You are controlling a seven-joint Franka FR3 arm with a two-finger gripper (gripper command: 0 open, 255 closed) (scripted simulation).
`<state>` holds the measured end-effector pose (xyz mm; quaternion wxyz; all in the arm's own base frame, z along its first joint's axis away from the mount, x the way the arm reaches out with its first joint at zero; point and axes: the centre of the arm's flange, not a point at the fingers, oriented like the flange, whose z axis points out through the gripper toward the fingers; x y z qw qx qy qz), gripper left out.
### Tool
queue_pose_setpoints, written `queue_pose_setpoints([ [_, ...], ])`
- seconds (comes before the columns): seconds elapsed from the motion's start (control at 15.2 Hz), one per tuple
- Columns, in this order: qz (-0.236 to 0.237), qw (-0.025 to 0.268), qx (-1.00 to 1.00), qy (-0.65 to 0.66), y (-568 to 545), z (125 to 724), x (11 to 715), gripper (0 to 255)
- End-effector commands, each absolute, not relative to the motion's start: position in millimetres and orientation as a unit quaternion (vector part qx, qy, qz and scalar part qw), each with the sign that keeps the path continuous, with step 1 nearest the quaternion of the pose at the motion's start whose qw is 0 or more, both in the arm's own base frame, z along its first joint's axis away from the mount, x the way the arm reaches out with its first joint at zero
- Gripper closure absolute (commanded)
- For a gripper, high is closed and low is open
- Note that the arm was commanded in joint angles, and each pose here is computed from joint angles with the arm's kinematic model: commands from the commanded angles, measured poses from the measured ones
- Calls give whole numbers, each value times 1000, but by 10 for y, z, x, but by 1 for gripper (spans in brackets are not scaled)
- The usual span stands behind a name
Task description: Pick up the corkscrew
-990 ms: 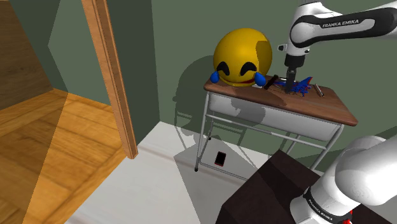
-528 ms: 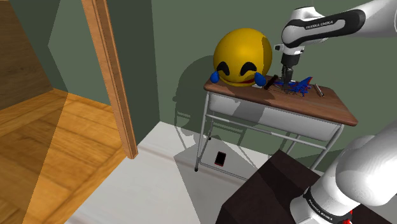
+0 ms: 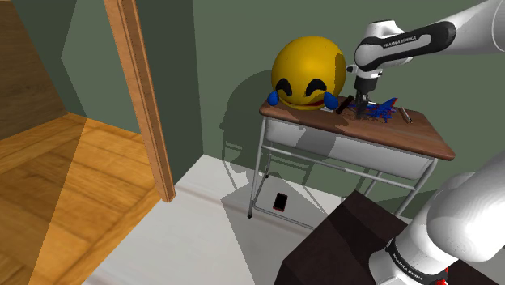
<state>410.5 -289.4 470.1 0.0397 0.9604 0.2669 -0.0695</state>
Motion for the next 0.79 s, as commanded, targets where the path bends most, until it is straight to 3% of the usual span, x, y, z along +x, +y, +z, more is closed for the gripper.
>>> queue_pose_setpoints([
  [0.0, -69, 40, 960, 267, -2895, 4691, 4100, 255],
  [0.73, -69, 40, 960, 267, -2897, 4843, 4111, 255],
])
